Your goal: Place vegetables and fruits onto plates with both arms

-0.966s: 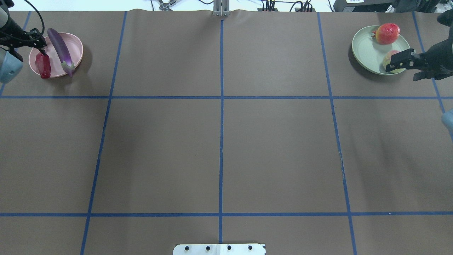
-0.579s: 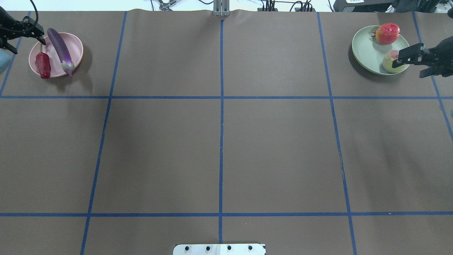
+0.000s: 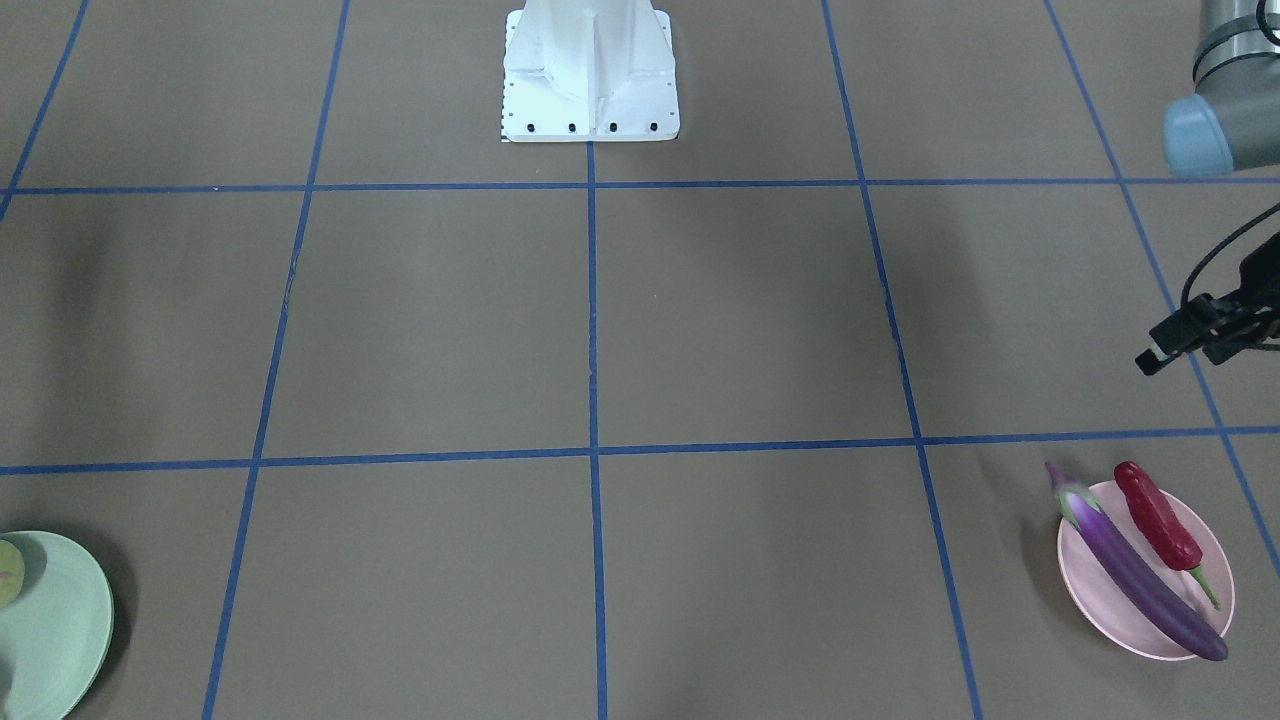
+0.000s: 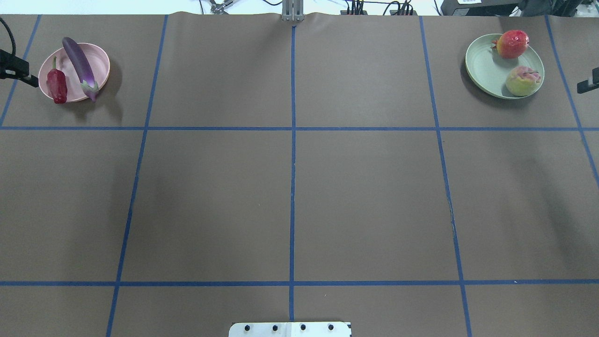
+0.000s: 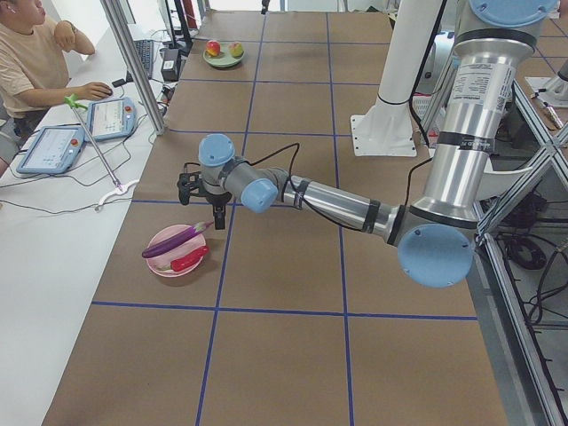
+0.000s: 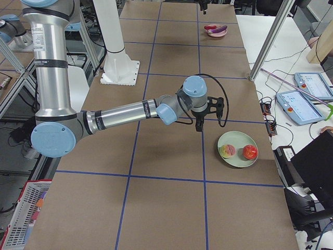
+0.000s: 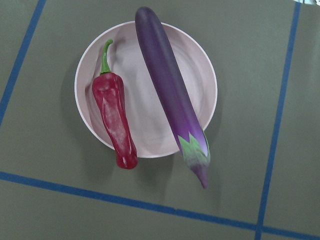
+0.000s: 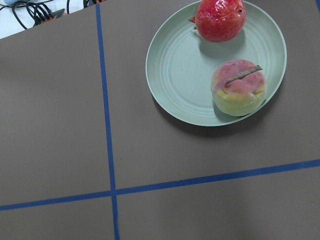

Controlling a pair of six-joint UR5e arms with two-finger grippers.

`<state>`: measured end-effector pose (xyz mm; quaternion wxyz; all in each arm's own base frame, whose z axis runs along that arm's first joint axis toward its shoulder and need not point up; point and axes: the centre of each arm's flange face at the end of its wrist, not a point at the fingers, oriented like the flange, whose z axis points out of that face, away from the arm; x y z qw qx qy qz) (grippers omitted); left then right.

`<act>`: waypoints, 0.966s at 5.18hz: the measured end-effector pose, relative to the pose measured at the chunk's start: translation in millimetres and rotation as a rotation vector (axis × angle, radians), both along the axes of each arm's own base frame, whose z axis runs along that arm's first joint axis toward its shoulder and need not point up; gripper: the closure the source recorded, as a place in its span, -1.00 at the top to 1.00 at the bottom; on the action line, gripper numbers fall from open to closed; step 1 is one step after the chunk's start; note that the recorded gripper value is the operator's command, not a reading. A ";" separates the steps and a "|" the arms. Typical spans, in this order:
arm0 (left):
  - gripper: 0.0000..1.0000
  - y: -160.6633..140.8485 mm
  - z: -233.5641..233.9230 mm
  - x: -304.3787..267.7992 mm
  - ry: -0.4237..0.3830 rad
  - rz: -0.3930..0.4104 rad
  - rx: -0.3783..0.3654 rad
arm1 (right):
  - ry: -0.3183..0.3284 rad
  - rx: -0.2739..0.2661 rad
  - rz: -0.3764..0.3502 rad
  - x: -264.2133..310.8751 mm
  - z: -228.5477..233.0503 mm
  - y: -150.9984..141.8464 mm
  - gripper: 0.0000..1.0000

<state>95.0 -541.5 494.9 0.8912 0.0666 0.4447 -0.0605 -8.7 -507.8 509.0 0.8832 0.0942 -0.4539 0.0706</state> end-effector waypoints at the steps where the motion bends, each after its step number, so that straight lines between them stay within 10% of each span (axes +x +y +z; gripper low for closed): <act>1: 1.00 38.6 23.6 -32.5 -0.032 0.065 0.071 | 0.066 0.030 -0.049 34.3 18.1 5.1 1.00; 5: 1.00 137.3 52.7 -91.8 -0.035 0.071 0.068 | 0.167 0.020 -0.126 57.2 51.8 73.7 1.00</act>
